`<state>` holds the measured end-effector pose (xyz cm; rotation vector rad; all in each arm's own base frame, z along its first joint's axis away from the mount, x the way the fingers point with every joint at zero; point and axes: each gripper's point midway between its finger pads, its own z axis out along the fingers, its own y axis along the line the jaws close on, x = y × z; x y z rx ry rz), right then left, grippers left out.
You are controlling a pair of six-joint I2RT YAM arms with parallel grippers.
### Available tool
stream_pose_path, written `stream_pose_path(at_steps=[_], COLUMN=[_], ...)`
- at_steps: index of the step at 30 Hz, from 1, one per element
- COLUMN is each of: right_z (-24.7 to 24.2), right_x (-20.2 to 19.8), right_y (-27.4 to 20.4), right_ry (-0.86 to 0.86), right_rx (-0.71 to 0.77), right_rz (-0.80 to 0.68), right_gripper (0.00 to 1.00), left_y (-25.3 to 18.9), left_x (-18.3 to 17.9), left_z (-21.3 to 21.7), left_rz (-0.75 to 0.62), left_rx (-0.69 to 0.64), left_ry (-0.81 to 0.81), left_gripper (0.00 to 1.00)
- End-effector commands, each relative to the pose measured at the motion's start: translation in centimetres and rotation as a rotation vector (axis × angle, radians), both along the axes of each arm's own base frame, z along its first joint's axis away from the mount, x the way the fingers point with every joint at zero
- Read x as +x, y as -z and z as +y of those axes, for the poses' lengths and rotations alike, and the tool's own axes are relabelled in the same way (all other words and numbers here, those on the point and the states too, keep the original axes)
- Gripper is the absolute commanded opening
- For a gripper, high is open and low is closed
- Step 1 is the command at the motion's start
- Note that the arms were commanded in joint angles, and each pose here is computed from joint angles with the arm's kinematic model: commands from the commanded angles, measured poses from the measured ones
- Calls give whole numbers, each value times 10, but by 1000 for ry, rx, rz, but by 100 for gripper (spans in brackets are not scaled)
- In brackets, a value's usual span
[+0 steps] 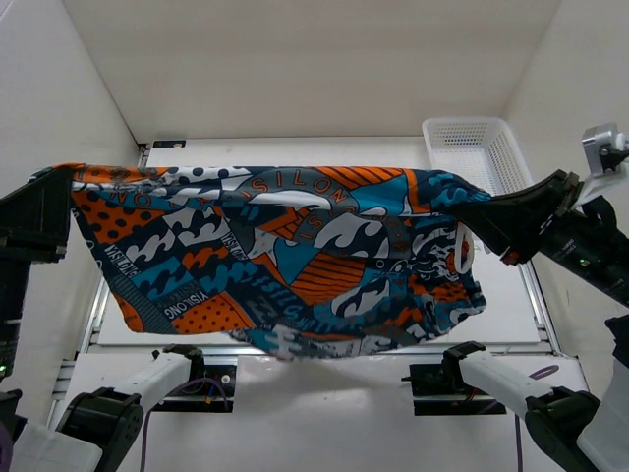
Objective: Fold and stack the shorts
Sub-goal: Fold the shorts
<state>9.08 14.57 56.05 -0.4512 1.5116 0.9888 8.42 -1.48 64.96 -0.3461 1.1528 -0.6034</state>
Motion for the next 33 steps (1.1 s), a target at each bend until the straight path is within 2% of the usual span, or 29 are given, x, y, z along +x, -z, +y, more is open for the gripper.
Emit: stream_pose_path(at_steps=[1, 3, 4, 5, 6, 7, 9, 12, 13, 15, 16, 18, 19, 20, 21, 23, 24, 27, 31, 32, 33], right_z=[-15, -16, -14, -10, -12, -7, -4, 7, 8, 10, 14, 19, 18, 21, 27, 32, 36, 36, 41, 42, 41], right_x=[36, 63, 77, 96, 109, 127, 155, 211, 229, 263, 279, 310, 328, 338, 361, 380, 395, 415, 427, 423, 419], right_y=[28, 57, 70, 99, 108, 127, 174, 250, 261, 313, 324, 358, 361, 368, 377, 405, 391, 402, 388, 384, 383], right_ry=[172, 234, 255, 270, 305, 316, 352, 386, 406, 425, 423, 442, 459, 462, 461, 460, 461, 469, 456, 444, 444], right_rx=[-55, -93, -114, -163, -170, -198, -261, -353, -337, -364, -344, -326, -304, -303, -308, -341, -323, -330, -311, -308, -312], right_rz=[90, 169, 207, 276, 282, 330, 428, 573, 593, 710, 719, 800, 792, 810, 819, 881, 847, 869, 844, 846, 855], right_gripper=[0, 0, 0, 0, 0, 0, 0, 0, 0, 0, 0, 0, 0, 0, 0, 0, 0, 0, 0, 0, 0], left_y=[4, 17, 38, 51, 63, 94, 121, 184, 216, 240, 266, 282, 277, 302, 308, 320, 323, 325, 325, 338, 320], left_x=[46, 77, 112, 130, 148, 183, 218, 280, 307, 331, 357, 381, 392, 413, 424, 450, 457, 475, 463, 455, 442], left_z=[24, 16, 7, 1, -5, -13, -20, -21, -14, -6, -5, -2, 2, 6, 3, 13, 9, 11, 3, -3, -5], left_rz=[62, 129, 219, 268, 309, 415, 494, 669, 752, 813, 867, 897, 882, 931, 936, 943, 938, 918, 933, 973, 943], left_rx=[22, 61, 103, 132, 147, 196, 230, 260, 263, 268, 278, 291, 284, 299, 298, 287, 285, 270, 268, 277, 273], left_ry=[-189, -181, -174, -159, -147, -135, -124, -106, -118, -150, -165, -172, -182, -186, -170, -180, -164, -134, -84, -69, -58], left_gripper=[10, 10, 10, 10, 10, 10, 10, 10, 10, 10, 10, 10, 10, 10, 10, 10, 10, 10, 10, 10, 10])
